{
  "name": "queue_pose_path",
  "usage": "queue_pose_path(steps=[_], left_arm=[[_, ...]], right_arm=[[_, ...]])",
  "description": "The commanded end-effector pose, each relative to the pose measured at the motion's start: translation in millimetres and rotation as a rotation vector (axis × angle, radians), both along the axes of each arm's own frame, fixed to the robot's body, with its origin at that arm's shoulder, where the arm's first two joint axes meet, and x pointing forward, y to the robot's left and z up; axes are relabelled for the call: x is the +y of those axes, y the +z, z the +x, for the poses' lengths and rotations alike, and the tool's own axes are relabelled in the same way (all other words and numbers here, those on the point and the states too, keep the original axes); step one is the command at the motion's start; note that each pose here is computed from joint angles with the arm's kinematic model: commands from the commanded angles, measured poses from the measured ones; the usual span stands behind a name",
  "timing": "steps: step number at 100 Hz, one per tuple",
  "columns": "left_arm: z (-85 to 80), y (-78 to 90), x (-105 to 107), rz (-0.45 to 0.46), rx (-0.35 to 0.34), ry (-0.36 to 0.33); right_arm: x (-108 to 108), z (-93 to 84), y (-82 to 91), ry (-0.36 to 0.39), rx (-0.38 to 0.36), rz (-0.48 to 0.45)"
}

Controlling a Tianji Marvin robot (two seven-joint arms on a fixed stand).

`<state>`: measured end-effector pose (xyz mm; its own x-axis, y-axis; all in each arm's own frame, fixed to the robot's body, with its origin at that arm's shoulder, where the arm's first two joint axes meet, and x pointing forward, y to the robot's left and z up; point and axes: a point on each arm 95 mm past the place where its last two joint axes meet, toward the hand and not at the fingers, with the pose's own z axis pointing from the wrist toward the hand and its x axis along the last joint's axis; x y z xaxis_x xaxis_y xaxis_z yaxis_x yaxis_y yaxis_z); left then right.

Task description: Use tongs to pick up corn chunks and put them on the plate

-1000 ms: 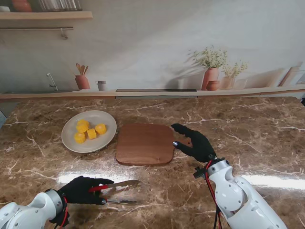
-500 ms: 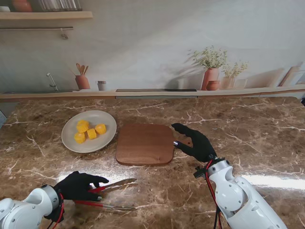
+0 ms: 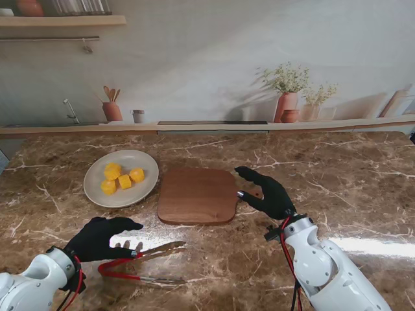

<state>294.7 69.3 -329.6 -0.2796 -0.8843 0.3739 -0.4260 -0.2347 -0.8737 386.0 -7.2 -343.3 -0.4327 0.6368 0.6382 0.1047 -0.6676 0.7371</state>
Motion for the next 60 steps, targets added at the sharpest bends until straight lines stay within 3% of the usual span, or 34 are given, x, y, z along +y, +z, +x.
queue_pose_path(steps=[1, 33, 60], left_arm=[[1.9, 9.6, -11, -0.046, -0.044, -0.001], [21.7, 27.6, -60, -0.247, -0.251, 0.045], [42.9, 33.9, -97, -0.376, -0.35, 0.047]], right_arm=[[1, -3.2, -3.3, 0.004, 0.011, -0.003], [2, -7.6, -2.1, 0.009, -0.001, -0.014], [4, -9.9, 1.1, 0.036, -0.002, -0.026]])
